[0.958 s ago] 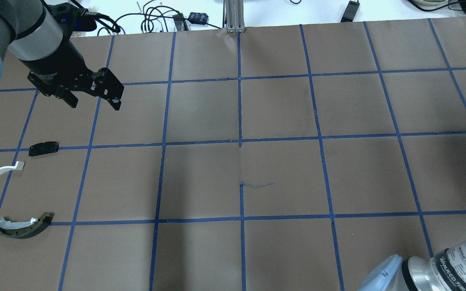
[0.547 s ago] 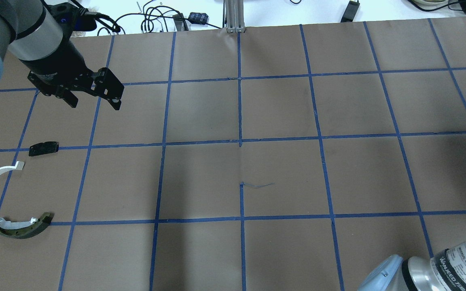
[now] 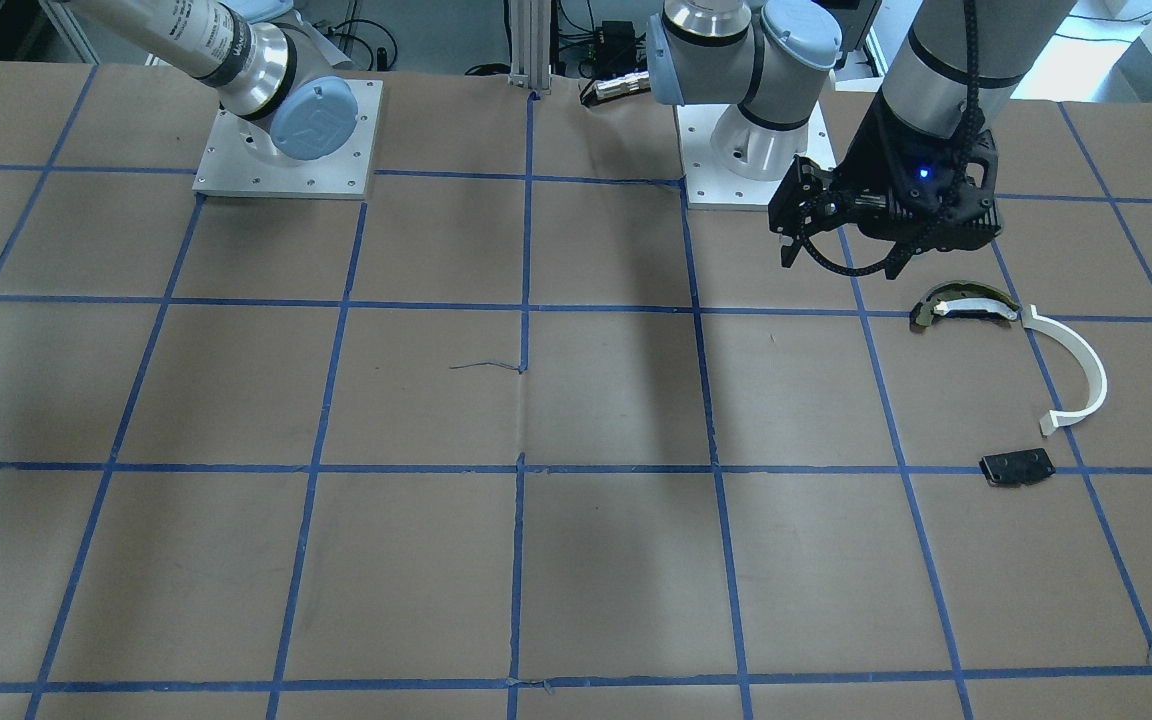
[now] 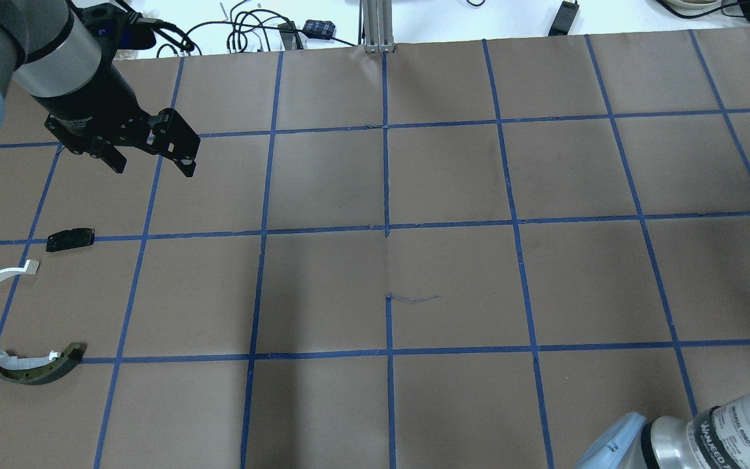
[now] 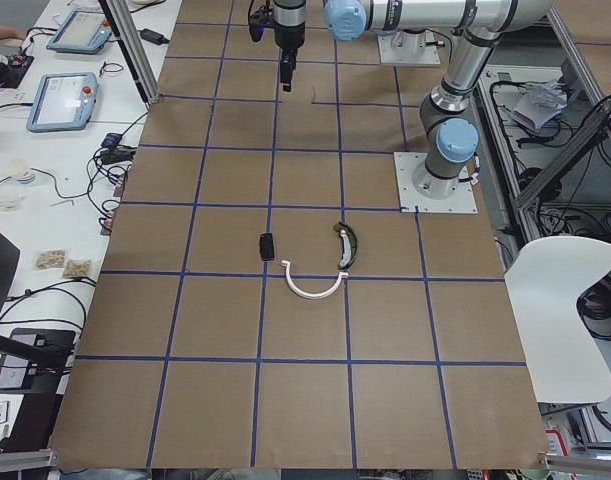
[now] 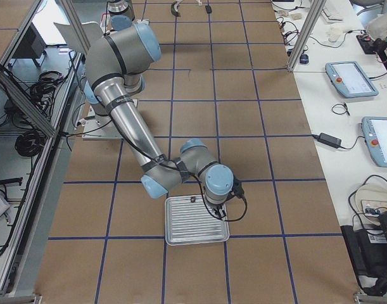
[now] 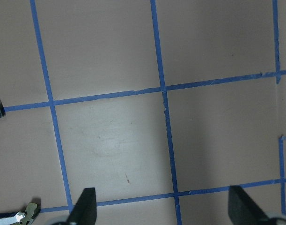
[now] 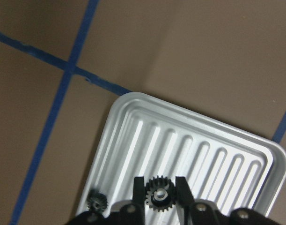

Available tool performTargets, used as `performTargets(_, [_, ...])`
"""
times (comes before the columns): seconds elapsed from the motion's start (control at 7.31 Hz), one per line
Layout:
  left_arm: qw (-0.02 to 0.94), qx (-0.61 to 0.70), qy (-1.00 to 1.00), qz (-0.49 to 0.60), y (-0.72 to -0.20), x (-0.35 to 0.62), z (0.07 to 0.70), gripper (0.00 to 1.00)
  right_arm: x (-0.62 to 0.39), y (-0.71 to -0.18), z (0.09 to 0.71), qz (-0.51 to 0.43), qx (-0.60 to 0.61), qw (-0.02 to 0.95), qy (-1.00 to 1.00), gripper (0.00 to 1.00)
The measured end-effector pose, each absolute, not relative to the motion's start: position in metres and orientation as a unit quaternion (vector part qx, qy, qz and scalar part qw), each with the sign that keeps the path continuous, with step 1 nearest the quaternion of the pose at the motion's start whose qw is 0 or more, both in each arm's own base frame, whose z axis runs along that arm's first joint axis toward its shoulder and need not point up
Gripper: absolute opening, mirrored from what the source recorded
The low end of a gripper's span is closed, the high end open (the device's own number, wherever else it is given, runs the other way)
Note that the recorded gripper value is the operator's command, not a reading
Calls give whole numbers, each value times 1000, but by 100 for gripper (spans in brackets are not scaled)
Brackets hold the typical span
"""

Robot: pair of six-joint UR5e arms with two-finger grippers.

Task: Place bearing gear from tray to pile

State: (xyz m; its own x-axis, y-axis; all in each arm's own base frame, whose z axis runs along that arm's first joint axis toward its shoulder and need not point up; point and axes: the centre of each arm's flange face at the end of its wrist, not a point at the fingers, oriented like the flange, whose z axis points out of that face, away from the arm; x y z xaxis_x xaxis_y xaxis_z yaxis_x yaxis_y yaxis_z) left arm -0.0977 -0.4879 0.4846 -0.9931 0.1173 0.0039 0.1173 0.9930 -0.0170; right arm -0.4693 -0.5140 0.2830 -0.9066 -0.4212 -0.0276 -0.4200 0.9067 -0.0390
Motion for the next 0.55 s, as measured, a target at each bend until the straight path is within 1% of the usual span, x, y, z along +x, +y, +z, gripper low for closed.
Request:
performTargets(0.27, [2, -59, -998, 8, -488, -98, 484, 100, -364, -547, 355, -4, -193, 33, 981, 9])
performTargets(0.55, [1, -58, -998, 6, -489, -97, 482, 100, -223, -577, 413, 11, -154, 36, 987, 9])
